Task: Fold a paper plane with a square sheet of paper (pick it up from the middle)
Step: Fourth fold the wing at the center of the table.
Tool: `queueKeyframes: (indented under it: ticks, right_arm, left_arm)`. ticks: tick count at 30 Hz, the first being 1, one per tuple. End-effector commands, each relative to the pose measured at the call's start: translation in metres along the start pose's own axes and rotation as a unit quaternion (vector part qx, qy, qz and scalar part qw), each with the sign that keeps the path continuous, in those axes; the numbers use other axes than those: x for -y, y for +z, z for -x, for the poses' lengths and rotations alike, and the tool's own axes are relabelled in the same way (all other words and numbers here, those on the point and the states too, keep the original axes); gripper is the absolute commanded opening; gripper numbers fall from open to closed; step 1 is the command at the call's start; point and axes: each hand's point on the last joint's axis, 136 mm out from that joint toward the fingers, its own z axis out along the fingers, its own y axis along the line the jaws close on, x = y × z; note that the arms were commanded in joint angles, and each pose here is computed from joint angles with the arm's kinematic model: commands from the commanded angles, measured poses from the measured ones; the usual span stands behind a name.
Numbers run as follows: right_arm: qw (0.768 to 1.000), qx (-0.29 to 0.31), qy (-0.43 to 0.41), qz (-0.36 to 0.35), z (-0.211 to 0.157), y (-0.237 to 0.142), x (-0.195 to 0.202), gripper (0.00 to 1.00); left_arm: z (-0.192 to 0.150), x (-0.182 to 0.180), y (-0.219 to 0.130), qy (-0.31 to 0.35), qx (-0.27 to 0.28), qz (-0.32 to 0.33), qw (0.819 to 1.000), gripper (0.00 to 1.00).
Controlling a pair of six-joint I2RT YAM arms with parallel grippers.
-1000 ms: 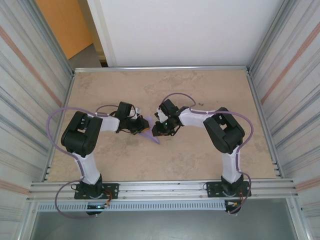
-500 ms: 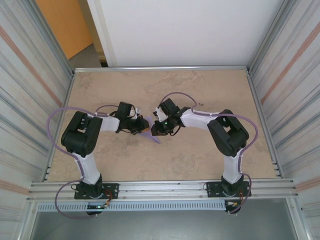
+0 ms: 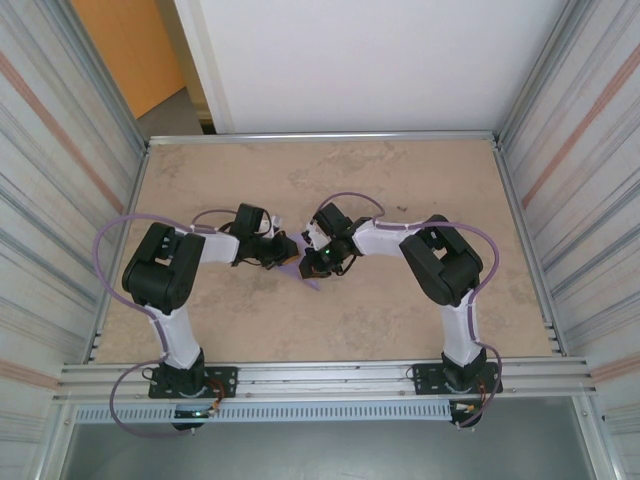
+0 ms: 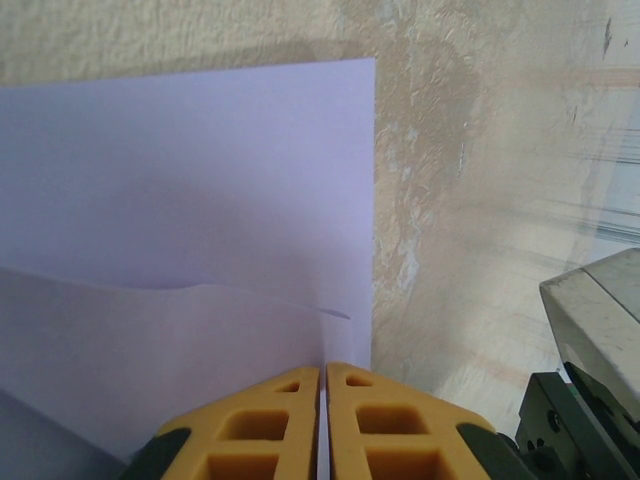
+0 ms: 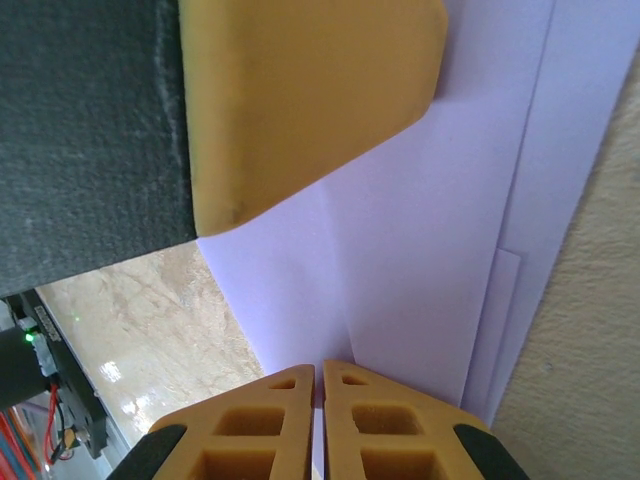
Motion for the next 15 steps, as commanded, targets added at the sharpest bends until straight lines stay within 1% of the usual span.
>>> queueKeyframes:
  ticks: [1, 7, 15]
  right_arm:
    - [1.000, -0.014, 0.013, -0.006, -0.007, 0.005, 0.009, 0.11]
    - [0.999, -0.020, 0.028, -0.014, -0.013, 0.005, 0.020, 0.11]
    - [1.000, -0.013, 0.027, 0.004, -0.021, -0.015, 0.006, 0.13]
  left_arm:
    - [-0.026, -0.038, 0.008, -0.027, -0.034, 0.060, 0.997, 0.13]
    - [-0.024, -0.038, 0.008, -0.028, -0.034, 0.065, 0.997, 0.13]
    - [-0.029, -0.045, 0.009, -0.033, -0.039, 0.072, 0.996, 0.13]
